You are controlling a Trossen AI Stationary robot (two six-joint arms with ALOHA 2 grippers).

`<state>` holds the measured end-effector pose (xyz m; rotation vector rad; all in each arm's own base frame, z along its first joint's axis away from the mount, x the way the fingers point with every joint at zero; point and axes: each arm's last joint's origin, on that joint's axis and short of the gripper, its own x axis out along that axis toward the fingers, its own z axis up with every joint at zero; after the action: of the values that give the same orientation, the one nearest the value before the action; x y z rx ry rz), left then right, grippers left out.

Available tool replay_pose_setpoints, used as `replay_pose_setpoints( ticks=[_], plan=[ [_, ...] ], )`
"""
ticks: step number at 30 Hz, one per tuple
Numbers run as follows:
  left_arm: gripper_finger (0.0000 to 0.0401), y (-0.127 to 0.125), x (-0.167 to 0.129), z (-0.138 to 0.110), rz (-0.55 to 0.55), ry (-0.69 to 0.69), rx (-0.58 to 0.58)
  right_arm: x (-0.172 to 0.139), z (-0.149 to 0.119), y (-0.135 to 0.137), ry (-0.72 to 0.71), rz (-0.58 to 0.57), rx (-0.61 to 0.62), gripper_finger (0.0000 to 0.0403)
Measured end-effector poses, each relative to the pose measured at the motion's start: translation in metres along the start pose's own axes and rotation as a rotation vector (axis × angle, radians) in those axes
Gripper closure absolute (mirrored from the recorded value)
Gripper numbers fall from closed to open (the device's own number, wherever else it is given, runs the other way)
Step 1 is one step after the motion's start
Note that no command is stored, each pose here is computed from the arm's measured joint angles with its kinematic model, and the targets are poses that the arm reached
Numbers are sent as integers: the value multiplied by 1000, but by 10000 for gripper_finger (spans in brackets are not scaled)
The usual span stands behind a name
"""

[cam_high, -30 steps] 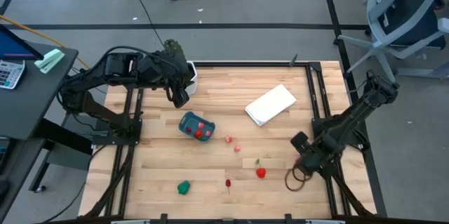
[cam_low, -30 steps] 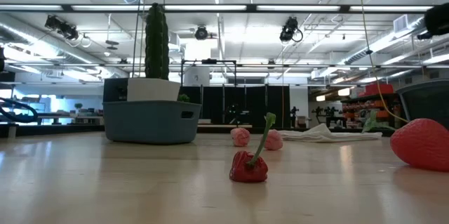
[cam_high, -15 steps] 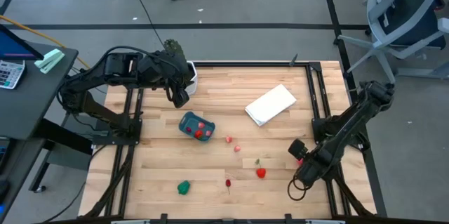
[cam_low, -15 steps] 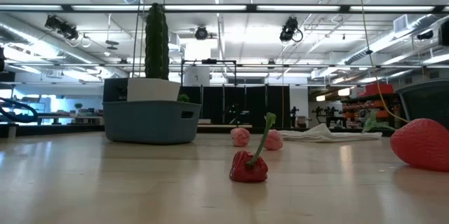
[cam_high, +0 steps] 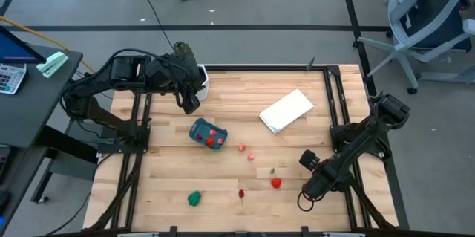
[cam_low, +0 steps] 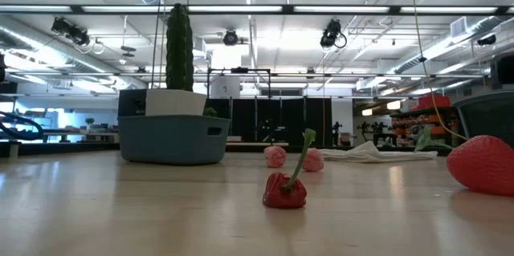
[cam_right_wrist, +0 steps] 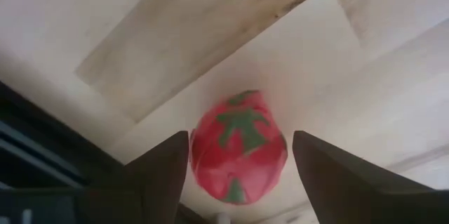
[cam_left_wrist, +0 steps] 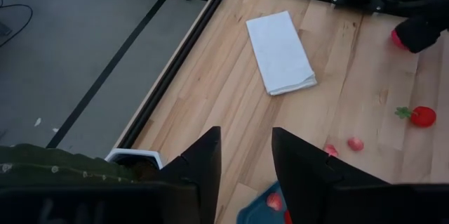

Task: Pick and placing Produce into tupperware
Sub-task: Put the red dragonfruit into the blue bin

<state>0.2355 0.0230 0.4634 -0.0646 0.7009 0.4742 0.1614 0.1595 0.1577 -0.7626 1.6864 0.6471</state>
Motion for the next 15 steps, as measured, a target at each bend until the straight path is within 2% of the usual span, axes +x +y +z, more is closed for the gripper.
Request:
replay_pose_setpoints(
  ticks=[5, 11, 15],
  plan=[
    [275, 0, 0, 0, 0, 0, 0, 6, 4, -3, -41, 4, 18, 138],
    [271, 0, 0, 0, 0, 1, 0, 23, -7, -2, 22, 17, 66, 138],
    [269, 0, 0, 0, 0, 1, 0, 23, -6, -2, 7, 15, 68, 138]
  ],
)
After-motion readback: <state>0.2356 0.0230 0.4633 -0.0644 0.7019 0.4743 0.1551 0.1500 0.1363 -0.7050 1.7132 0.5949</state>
